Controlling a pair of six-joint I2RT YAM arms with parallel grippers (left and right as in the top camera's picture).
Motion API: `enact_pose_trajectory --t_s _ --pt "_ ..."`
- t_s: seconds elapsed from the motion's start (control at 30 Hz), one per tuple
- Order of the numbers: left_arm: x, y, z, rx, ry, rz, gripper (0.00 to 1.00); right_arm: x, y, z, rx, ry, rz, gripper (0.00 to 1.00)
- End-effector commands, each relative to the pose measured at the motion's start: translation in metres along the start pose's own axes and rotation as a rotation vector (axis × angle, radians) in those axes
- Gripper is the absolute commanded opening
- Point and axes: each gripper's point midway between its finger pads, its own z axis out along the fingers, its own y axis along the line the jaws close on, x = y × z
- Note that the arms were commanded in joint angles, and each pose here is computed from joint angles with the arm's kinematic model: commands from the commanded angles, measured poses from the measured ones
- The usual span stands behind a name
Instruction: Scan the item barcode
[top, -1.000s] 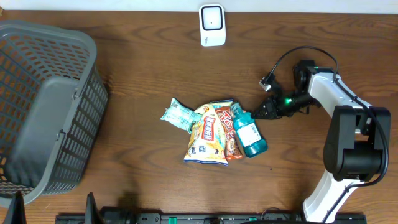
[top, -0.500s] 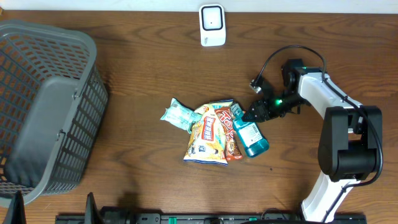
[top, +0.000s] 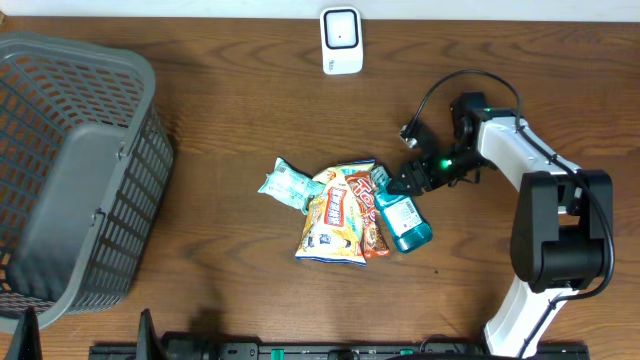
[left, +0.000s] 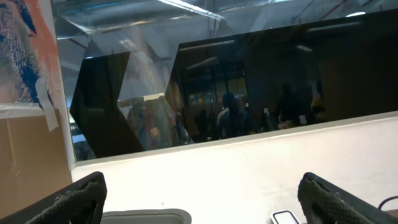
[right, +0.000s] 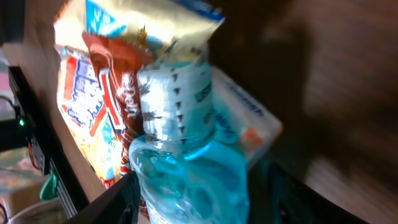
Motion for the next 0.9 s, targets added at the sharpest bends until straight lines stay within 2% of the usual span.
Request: enact_pose_trajectory --t_s 0.0,0.1,0.2,0.33,0.67,0.87 --pt "-0.002 0.002 0.000 -0.010 -0.008 0.008 0.98 0.013 0.010 0.015 -0.039 0.041 -0.057 0.58" --pt "-0.002 0.002 0.000 -0.010 -0.008 0.008 0.98 0.017 0.021 0.022 -0.082 0.049 -0.095 0.55" --pt "-0.002 0.002 -0.001 -0.011 -0.008 0.008 0.98 0.017 0.030 0.027 -0.109 0.055 -0.116 0.44" --pt "-0.002 0.002 -0.001 -0.011 -0.009 0.008 0.98 0.019 0.039 0.030 -0.137 0.065 -0.114 0.34" --pt "-0.002 0.002 -0.001 -0.011 -0.009 0.008 0.98 0.017 0.067 0.029 -0.262 0.044 -0.084 0.34" --pt "-0.002 0.002 -0.001 -0.011 -0.009 0.008 0.98 0.030 0.083 0.033 -0.299 0.107 -0.047 0.29"
